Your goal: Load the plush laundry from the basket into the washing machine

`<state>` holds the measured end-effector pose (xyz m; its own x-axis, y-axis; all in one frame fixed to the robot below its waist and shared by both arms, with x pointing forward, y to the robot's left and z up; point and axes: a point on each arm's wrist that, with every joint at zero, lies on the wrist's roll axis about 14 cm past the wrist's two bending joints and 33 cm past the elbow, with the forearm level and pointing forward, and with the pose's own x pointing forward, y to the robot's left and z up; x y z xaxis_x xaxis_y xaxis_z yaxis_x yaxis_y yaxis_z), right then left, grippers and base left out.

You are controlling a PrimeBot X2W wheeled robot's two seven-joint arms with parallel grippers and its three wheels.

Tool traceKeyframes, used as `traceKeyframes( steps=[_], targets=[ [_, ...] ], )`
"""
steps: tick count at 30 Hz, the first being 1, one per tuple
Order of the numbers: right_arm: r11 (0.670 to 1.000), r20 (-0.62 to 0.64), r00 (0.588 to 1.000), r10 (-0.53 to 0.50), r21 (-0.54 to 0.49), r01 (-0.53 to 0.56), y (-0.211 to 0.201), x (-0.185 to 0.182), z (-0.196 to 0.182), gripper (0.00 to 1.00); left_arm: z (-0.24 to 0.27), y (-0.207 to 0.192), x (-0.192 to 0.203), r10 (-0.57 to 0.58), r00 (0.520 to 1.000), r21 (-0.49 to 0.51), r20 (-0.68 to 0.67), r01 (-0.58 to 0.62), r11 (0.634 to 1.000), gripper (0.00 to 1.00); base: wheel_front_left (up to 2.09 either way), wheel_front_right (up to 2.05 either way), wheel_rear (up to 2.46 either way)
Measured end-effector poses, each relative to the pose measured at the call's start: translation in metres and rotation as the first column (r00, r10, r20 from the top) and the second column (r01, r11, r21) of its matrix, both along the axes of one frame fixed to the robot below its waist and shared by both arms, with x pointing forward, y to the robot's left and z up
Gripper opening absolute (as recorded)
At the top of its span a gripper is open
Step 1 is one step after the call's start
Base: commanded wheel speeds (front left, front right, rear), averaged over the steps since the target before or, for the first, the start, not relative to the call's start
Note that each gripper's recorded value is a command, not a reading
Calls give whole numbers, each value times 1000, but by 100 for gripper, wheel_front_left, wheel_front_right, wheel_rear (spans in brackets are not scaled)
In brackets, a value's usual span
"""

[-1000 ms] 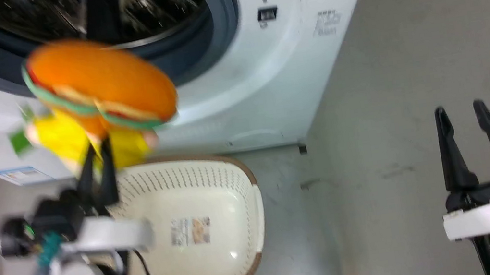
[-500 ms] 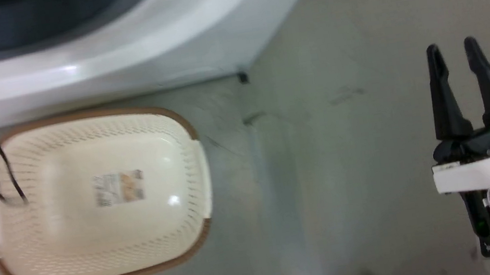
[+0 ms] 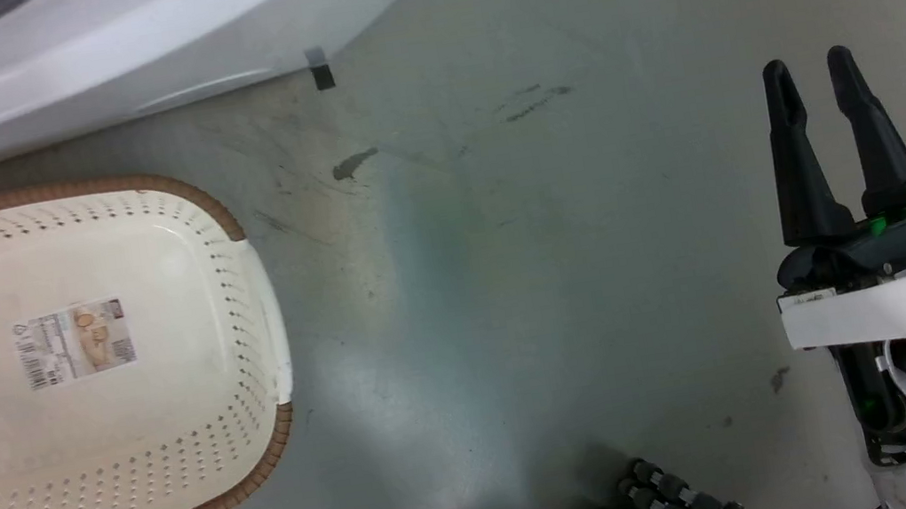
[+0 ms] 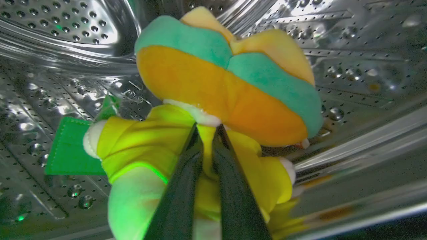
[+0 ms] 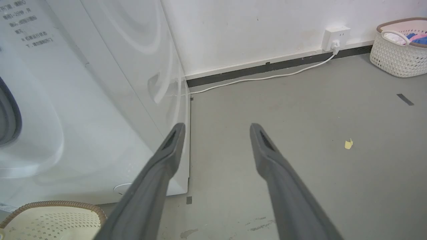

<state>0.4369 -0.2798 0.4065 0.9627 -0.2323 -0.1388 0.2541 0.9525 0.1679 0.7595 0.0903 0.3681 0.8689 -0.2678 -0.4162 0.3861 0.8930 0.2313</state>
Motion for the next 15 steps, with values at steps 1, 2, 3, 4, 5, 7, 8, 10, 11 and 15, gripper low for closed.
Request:
traceKeyframes(
  steps=[1,2,3,4,5,7,8,10,11,15],
  targets=[
    [1000,-4,1000,-3,0,3,-1,-1,-1,100,-5,1,3,6,1000,11,-19,-6,1000,0,0,0,0],
    [1000,-8,1000,-5,1,5,-1,-1,-2,100,-9,2,4,8,999,24,-37,-7,1000,0,0,0,0],
    [1000,-12,1000,-5,0,5,-1,-2,-4,100,-13,1,5,3,999,33,-50,-1,999,0,0,0,0],
    [1000,-14,1000,-5,-1,5,-1,-2,-4,100,-15,-1,6,-2,998,40,-63,5,999,0,0,0,0],
    [1000,-15,1000,-4,0,4,-1,-1,-5,100,-17,-1,6,-6,997,50,-73,9,999,0,0,0,0],
    [1000,-16,1000,3,6,-3,2,0,-7,100,-17,2,8,-8,995,65,-96,15,998,0,0,0,0],
    [1000,-14,1000,5,7,-5,2,1,-7,100,-16,2,8,-7,995,64,-102,14,998,0,0,0,0],
    [1000,-4,1000,9,8,-9,3,2,-3,100,-16,3,6,-8,994,65,-113,15,998,0,0,0,0],
    [1000,3,1000,10,7,-10,3,3,-1,100,-14,3,5,-9,993,66,-115,17,998,0,0,0,0],
    [1000,33,999,15,-13,-14,2,5,11,100,-2,4,1,-9,995,34,-103,12,999,100,0,0,0]
  ],
)
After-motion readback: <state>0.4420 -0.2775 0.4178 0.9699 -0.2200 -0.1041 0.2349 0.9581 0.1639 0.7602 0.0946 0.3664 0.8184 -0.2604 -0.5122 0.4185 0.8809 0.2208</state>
